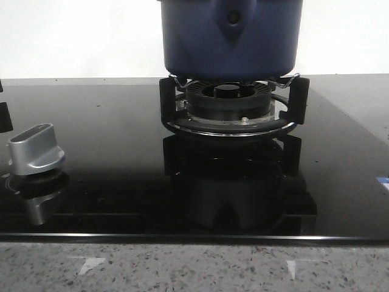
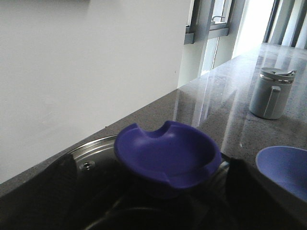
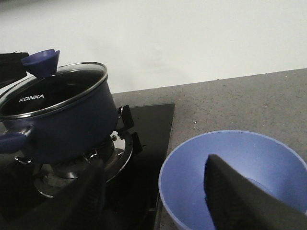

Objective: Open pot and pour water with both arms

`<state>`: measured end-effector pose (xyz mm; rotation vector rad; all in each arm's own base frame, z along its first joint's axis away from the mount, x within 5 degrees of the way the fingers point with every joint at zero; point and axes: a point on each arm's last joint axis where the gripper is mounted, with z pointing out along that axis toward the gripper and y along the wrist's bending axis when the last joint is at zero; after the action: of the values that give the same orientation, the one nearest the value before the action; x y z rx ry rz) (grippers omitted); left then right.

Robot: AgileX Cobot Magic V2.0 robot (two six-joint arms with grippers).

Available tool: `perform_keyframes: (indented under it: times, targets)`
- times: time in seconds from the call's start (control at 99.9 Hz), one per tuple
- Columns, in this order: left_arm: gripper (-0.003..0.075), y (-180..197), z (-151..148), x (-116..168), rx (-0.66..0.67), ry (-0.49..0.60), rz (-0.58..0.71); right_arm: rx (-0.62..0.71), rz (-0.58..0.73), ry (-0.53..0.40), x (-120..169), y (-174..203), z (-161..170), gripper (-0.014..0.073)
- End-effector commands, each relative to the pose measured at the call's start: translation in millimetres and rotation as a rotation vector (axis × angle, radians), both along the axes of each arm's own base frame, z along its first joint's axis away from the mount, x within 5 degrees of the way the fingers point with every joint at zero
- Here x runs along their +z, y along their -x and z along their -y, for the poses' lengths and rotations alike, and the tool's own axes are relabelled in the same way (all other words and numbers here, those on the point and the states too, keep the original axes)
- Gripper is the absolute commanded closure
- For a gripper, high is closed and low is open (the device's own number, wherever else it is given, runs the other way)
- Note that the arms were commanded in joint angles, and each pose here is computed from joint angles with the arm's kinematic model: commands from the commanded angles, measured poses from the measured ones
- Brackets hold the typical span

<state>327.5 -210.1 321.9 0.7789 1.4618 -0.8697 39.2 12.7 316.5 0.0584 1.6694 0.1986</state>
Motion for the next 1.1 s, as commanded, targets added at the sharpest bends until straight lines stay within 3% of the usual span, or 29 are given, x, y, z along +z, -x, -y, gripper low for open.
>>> perform_keyframes:
  times: [0.0, 0.19, 1.091]
  targets:
    - [0.0152, 8.7, 1.4, 26.6, -0.049, 0.095, 0.065, -0.014, 0.08, -0.007, 14.8, -1.1, 1.4, 0.0193]
    - [0.0153, 6.6, 7.2, 21.1, -0.112, 0.108, 0.076, -0.014, 0.08, -0.007, 14.8, -1.1, 1.4, 0.0193]
    - [0.0155, 2.6, 28.1, 25.3, -0.134, 0.115, 0.089, -0.01, 0.081, -0.017, 14.9, -1.0, 1.0, 0.0193]
